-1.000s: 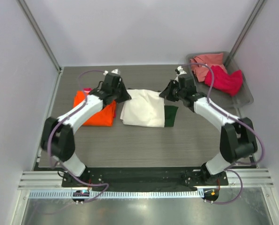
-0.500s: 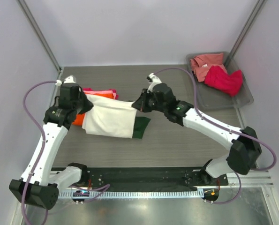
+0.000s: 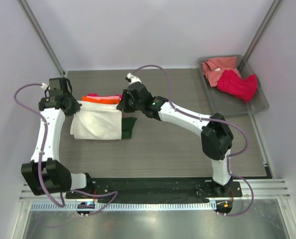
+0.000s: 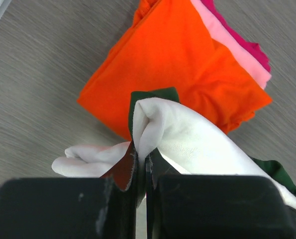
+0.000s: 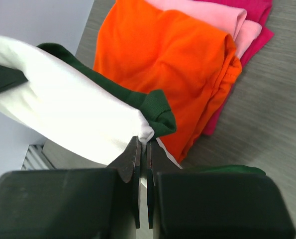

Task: Fold and stack the t-shirts

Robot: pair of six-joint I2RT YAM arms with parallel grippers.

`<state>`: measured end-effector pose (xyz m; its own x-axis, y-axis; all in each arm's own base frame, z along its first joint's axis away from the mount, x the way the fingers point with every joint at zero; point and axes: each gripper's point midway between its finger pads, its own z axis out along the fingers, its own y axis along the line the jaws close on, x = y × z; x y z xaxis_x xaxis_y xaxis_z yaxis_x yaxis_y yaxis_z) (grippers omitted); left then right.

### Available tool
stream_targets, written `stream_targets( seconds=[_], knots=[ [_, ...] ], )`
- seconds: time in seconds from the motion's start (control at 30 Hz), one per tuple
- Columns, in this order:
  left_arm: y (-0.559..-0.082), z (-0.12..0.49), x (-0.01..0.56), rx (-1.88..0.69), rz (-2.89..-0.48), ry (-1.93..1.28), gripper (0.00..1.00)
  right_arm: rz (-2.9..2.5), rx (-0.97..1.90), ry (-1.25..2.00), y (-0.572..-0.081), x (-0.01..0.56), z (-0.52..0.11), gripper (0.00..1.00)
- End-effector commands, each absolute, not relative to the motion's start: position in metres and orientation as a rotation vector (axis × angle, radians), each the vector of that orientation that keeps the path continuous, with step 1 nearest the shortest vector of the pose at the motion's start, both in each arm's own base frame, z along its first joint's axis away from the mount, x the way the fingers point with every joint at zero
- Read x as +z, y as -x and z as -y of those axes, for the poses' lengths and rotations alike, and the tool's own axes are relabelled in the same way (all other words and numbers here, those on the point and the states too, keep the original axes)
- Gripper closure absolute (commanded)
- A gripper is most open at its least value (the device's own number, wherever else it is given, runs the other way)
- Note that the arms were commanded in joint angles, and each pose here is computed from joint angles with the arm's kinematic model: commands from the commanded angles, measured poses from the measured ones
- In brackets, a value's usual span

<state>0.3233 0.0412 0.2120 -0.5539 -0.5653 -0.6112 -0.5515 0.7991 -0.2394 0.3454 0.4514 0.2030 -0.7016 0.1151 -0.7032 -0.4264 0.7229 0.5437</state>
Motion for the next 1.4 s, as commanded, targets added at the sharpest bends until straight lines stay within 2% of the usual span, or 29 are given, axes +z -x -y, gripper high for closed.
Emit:
stream_targets(
  seconds=[0.0,0.23,0.37,0.4,0.47,0.5,0.53,0.57,0.6,0.63,0.67,0.7,0.73,0.8,0.9,0.93,1.0,1.03,1.07,1.1,1.13,1.17,1.23,1.3,1.37],
  knots=[
    [-0.357,-0.059,0.229,-0.035,-2.192,0.841,1.0,-2.121,0.854,0.209,-0.373,0.222,-0.453,0.99],
    [-0.403,-0.081,0.229,-0.014,-2.148,0.938,1.0,-2.135,0.811,0.178,-0.423,0.203,-0.462,0.99],
    [-0.433,-0.083,0.207,-0.032,-2.186,0.965,1.0,-2.109,0.838,0.148,-0.456,0.208,-0.461,0.99],
    [-0.438,-0.084,0.205,-0.032,-2.183,0.968,1.0,-2.131,0.821,0.143,-0.464,0.192,-0.461,0.99],
    [-0.45,-0.087,0.203,-0.042,-2.179,0.977,1.0,-2.114,0.856,0.152,-0.478,0.196,-0.463,0.99],
    [-0.457,-0.089,0.19,-0.037,-2.204,0.988,1.0,-2.145,0.858,0.159,-0.484,0.175,-0.466,0.99],
    [-0.464,-0.09,0.187,-0.041,-2.203,0.995,1.0,-2.118,0.88,0.16,-0.49,0.184,-0.47,0.98],
    [-0.469,-0.088,0.181,-0.065,-2.219,0.99,0.95,-2.114,0.887,0.159,-0.498,0.18,-0.47,0.92],
    [-0.474,-0.088,0.164,-0.061,-2.256,1.001,0.82,-2.113,0.902,0.174,-0.499,0.179,-0.472,0.77],
    [-0.475,-0.089,0.159,-0.053,-2.271,1.008,0.62,-2.13,0.889,0.173,-0.503,0.169,-0.472,0.46],
    [-0.476,-0.091,0.159,-0.038,-2.277,1.017,0.34,-2.126,0.881,0.171,-0.503,0.171,-0.471,0.36],
    [-0.476,-0.093,0.156,-0.026,-2.279,1.025,0.29,-2.12,0.852,0.161,-0.506,0.172,-0.466,0.21],
    [-0.476,-0.093,0.159,-0.02,-2.272,1.024,0.24,-2.121,0.83,0.163,-0.503,0.177,-0.459,0.19],
    [-0.474,-0.093,0.167,-0.021,-2.229,1.018,0.2,-2.109,0.793,0.189,-0.498,0.186,-0.451,0.18],
    [-0.462,-0.082,0.204,0.002,-2.151,0.956,0.04,-2.071,0.714,0.181,-0.489,0.208,-0.42,0.17],
    [-0.455,-0.074,0.228,-0.015,-2.11,0.92,0.0,-2.114,0.674,0.187,-0.477,0.188,-0.406,0.16],
    [-0.444,-0.052,0.244,0.0,-2.097,0.848,0.0,-2.001,0.687,0.166,-0.466,0.238,-0.382,0.14],
    [-0.44,-0.043,0.252,0.001,-2.088,0.815,0.01,-2.054,0.651,0.167,-0.453,0.211,-0.366,0.13],
    [-0.431,-0.033,0.271,-0.023,-2.05,0.782,0.0,-1.993,0.678,0.156,-0.442,0.243,-0.354,0.12],
    [-0.428,-0.006,0.27,-0.093,-2.076,0.718,0.0,-1.985,0.679,0.153,-0.437,0.245,-0.345,0.12],
    [-0.425,0.005,0.273,-0.133,-2.076,0.697,0.01,-2.036,0.647,0.146,-0.428,0.221,-0.327,0.12],
    [-0.42,0.023,0.284,-0.194,-2.06,0.648,0.01,-2.002,0.657,0.138,-0.418,0.241,-0.314,0.12],
    [-0.412,0.047,0.281,-0.252,-2.077,0.593,0.0,-2.053,0.606,0.109,-0.404,0.216,-0.282,0.12],
    [-0.4,0.077,0.287,-0.327,-2.071,0.512,0.01,-2.004,0.582,0.075,-0.39,0.232,-0.256,0.12],
    [-0.386,0.108,0.28,-0.421,-2.066,0.449,0.0,-2.032,0.508,0.038,-0.377,0.21,-0.226,0.12]
  ],
)
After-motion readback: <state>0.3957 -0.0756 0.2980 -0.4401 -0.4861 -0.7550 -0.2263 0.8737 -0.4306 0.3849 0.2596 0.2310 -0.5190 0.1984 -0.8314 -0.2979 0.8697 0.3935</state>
